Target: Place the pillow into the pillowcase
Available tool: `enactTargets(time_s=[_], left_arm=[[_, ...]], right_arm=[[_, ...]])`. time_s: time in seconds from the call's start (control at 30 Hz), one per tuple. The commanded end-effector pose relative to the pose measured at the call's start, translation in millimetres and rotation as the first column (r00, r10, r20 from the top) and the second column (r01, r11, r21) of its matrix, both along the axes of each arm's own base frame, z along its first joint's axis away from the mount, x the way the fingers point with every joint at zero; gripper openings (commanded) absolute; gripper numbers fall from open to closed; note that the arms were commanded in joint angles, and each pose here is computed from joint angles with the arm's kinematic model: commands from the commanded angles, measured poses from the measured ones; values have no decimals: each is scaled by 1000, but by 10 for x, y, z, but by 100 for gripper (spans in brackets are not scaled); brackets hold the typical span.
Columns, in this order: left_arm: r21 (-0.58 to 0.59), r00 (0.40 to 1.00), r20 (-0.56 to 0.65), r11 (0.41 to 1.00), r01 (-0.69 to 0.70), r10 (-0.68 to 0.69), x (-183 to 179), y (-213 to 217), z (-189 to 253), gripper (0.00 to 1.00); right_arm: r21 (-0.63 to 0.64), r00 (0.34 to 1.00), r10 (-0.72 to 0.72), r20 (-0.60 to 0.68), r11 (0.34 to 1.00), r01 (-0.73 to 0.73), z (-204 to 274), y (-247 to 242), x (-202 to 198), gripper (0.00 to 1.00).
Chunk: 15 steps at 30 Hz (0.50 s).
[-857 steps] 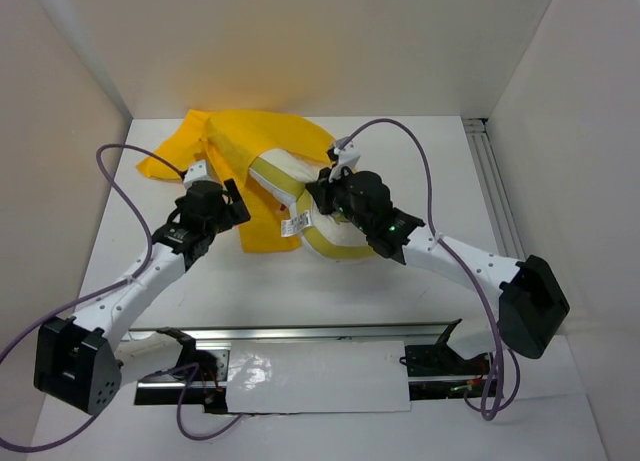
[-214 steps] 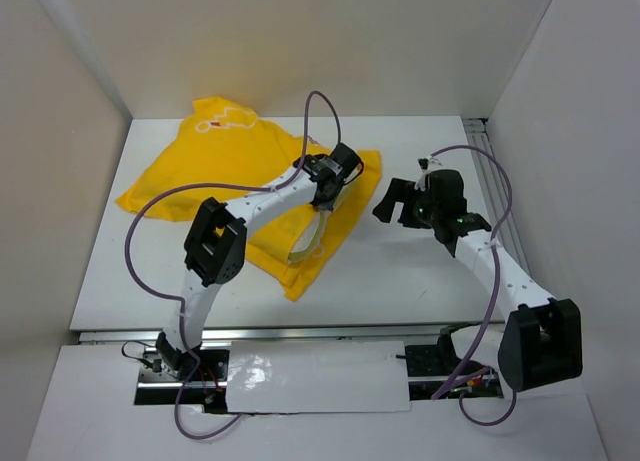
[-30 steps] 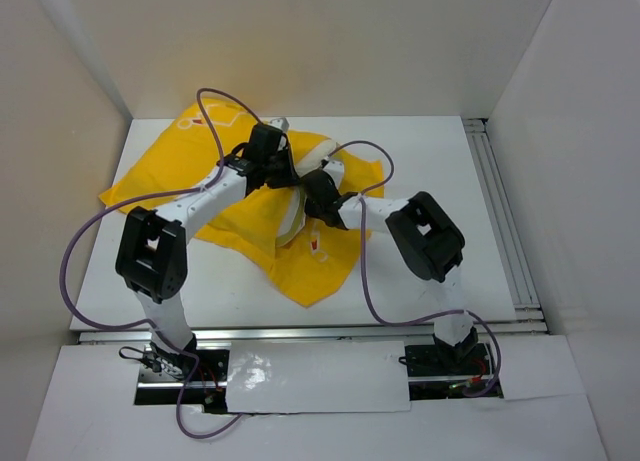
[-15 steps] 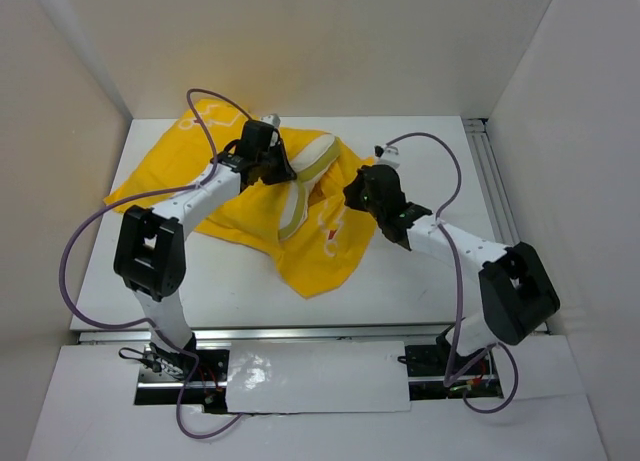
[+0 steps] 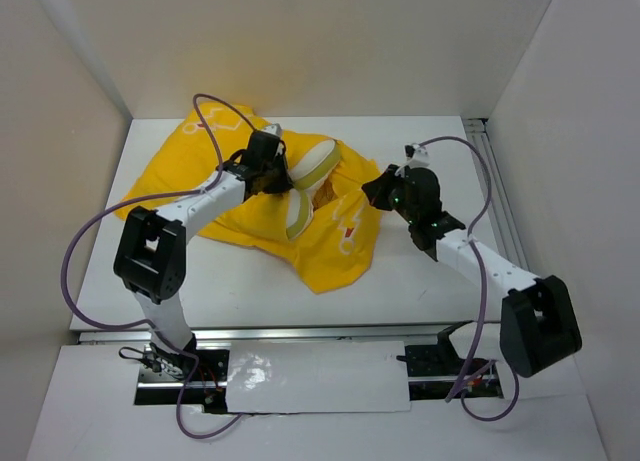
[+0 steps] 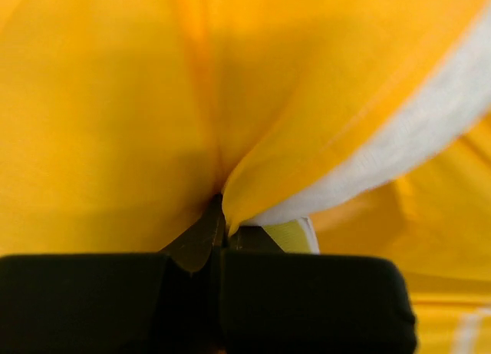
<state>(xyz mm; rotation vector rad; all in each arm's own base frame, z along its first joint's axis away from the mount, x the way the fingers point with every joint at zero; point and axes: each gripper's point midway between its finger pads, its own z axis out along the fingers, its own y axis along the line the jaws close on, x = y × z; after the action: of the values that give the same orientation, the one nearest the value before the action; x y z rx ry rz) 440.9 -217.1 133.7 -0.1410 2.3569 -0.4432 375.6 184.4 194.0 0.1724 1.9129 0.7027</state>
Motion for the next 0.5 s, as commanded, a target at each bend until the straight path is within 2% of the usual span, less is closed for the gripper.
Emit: enactTargets(time_s=[0.0, 0.07, 0.2, 0.23, 0.27, 0.3, 0.37, 0.47], left_arm=[[202, 961, -133, 956, -213, 243, -275, 914, -549, 0], [209, 979, -91, 964, -162, 185, -266, 903, -462, 0], [343, 980, -60, 926, -158, 189, -297, 987, -450, 0], [365, 980, -85, 921, -139, 181, -361, 1017, -483, 0], [359, 984, -100, 928, -102, 147, -354, 970, -509, 0], [334, 992, -118, 943, 0, 41, -385, 818, -538, 0], [327, 993, -99, 941, 87, -57, -405, 588, -512, 0], [329, 985, -148, 935, 132, -87, -553, 523, -588, 0]], right_arm=[[50, 969, -160, 188, 987, 153, 587, -548, 106, 0], [73, 971, -148, 190, 988, 136, 622, -628, 84, 0], [106, 961, -178, 211, 982, 158, 713, -816, 86, 0], [109, 962, -171, 215, 983, 150, 687, -828, 80, 0], [130, 959, -130, 250, 987, 99, 793, -747, 62, 0], [133, 957, -119, 263, 987, 87, 828, -752, 62, 0], [149, 952, -91, 293, 988, 48, 888, -688, 87, 0], [169, 935, -79, 345, 985, 20, 1089, -645, 141, 0]])
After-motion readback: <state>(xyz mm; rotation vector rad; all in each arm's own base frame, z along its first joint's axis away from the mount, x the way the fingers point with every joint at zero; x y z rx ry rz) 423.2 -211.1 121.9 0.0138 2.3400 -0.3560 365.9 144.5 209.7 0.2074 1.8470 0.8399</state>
